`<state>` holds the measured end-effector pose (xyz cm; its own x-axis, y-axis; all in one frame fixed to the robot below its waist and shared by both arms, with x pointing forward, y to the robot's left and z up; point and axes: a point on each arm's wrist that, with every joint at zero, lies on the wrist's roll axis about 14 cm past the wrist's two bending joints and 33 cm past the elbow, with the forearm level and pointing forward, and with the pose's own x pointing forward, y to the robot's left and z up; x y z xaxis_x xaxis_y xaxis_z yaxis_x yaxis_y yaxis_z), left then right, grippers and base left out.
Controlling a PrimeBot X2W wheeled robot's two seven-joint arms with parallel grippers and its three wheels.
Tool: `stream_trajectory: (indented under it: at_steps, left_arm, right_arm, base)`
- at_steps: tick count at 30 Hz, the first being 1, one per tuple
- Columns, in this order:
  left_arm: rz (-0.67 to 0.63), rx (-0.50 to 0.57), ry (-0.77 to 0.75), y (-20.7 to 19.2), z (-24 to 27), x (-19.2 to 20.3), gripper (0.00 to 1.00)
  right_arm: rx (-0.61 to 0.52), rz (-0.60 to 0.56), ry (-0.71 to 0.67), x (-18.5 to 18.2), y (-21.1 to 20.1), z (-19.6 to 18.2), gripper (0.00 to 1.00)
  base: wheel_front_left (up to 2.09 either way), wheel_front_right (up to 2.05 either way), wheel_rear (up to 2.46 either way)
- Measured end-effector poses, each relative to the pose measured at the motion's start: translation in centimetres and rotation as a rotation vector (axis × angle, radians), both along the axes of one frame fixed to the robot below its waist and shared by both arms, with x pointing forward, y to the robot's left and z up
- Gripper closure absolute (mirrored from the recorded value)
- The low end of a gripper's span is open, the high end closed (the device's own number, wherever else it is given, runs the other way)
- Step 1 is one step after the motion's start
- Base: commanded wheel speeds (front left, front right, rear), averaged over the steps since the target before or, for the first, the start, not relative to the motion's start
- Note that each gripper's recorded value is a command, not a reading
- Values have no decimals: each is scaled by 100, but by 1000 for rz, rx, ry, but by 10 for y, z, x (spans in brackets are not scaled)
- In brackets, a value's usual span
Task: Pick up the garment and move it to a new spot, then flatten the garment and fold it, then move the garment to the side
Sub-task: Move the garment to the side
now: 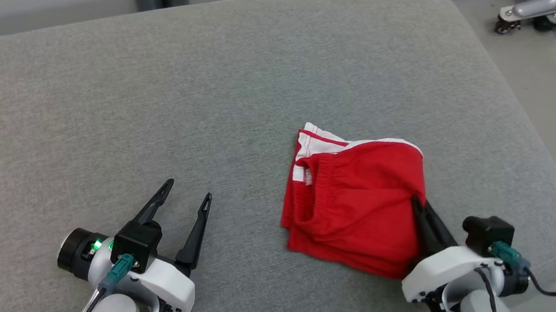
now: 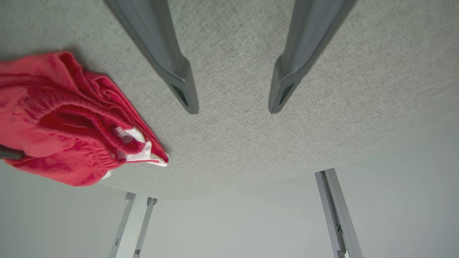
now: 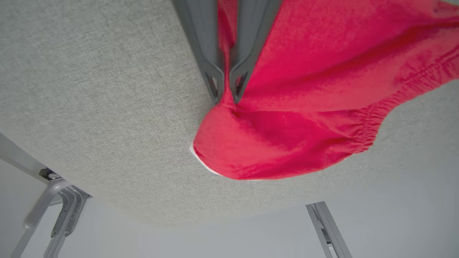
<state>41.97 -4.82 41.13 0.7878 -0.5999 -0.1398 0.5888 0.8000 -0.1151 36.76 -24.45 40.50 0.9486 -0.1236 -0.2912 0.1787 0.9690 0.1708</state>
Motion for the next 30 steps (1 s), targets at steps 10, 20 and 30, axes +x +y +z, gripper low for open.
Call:
stream_trajectory:
  at_steps: [10,20,30]
  left_arm:
    - [106,40,11,43,-13,12,0]
    - [216,83,21,89,-24,21,0]
    - [266,106,11,113,-26,26,0]
  right_arm:
    - [-264,61,54,51,-47,4,100]
    - [-462,16,132,94,-117,11,100]
    - [-543,-100,181,106,-170,16,70]
  base:
    - [0,0,0]
    - [0,0,0]
    - [0,0,0]
